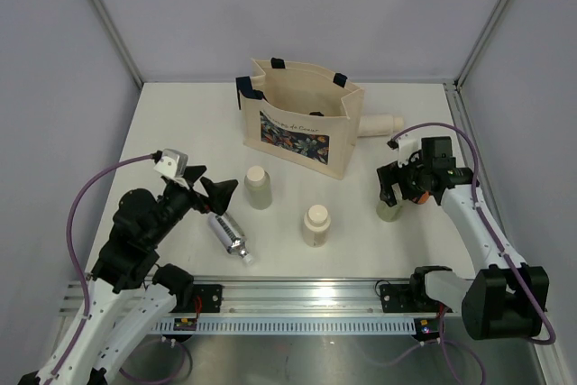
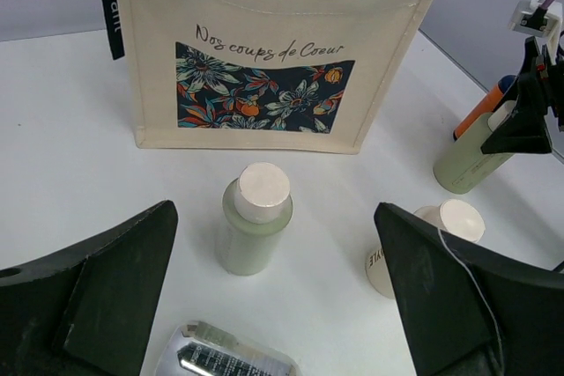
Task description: Place the personal care products into the canvas bag
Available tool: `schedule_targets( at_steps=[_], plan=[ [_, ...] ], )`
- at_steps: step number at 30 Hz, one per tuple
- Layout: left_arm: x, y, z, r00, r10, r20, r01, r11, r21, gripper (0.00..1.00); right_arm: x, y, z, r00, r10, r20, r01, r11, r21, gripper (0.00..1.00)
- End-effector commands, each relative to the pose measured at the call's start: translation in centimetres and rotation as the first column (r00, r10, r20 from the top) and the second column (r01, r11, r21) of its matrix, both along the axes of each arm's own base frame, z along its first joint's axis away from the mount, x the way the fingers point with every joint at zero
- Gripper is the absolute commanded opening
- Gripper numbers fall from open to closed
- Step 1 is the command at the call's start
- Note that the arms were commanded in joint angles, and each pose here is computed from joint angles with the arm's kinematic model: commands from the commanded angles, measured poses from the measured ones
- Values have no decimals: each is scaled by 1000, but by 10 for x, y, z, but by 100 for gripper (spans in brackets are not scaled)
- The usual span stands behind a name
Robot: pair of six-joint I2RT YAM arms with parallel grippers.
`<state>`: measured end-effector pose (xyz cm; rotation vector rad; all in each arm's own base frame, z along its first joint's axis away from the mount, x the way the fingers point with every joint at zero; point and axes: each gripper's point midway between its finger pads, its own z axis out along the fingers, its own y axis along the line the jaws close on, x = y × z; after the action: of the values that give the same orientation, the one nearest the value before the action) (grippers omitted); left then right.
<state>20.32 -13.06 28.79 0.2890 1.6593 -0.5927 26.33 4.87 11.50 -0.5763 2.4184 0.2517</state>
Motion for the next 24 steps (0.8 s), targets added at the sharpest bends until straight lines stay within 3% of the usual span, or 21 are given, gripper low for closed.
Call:
schedule_targets(
  at_steps=[1, 4, 9, 15, 16, 22, 23, 24],
  plan=[
    [2, 4, -1, 1000, 25, 6, -25, 1000, -13, 99, 12, 1, -3, 1000, -23, 18, 23, 1000, -14, 100],
    [2, 1, -3, 1000, 17, 1, -17, 1000, -18, 99, 12, 0, -10, 999, -32, 2, 33, 999, -18, 99],
    [3, -1, -4, 1000, 11, -10, -11, 1000, -18, 99, 10, -2, -20, 999, -35, -34, 34, 999, -36, 82],
    [2, -2, -6, 1000, 6, -24, -7, 1000, -30, 99, 9, 0, -18, 999, -22, -38, 21, 999, -27, 48],
    [2, -2, -6, 1000, 5, -28, -5, 1000, -30, 99, 7, 1, -17, 999, -17, -44, 16, 1000, -23, 39],
    [-2, -7, -8, 999, -24, -39, 22, 999, -45, 99, 4, 10, 1, 999, 28, -30, -28, 999, 20, 16],
    [-3, -8, -8, 999, -30, -40, 28, 998, -48, 99, 6, 12, 8, 999, 34, -17, -34, 999, 29, 2],
    [-3, -9, -8, 998, -39, -44, 36, 998, -50, 99, 6, 13, 12, 999, 40, -11, -39, 999, 37, 0]
  ],
)
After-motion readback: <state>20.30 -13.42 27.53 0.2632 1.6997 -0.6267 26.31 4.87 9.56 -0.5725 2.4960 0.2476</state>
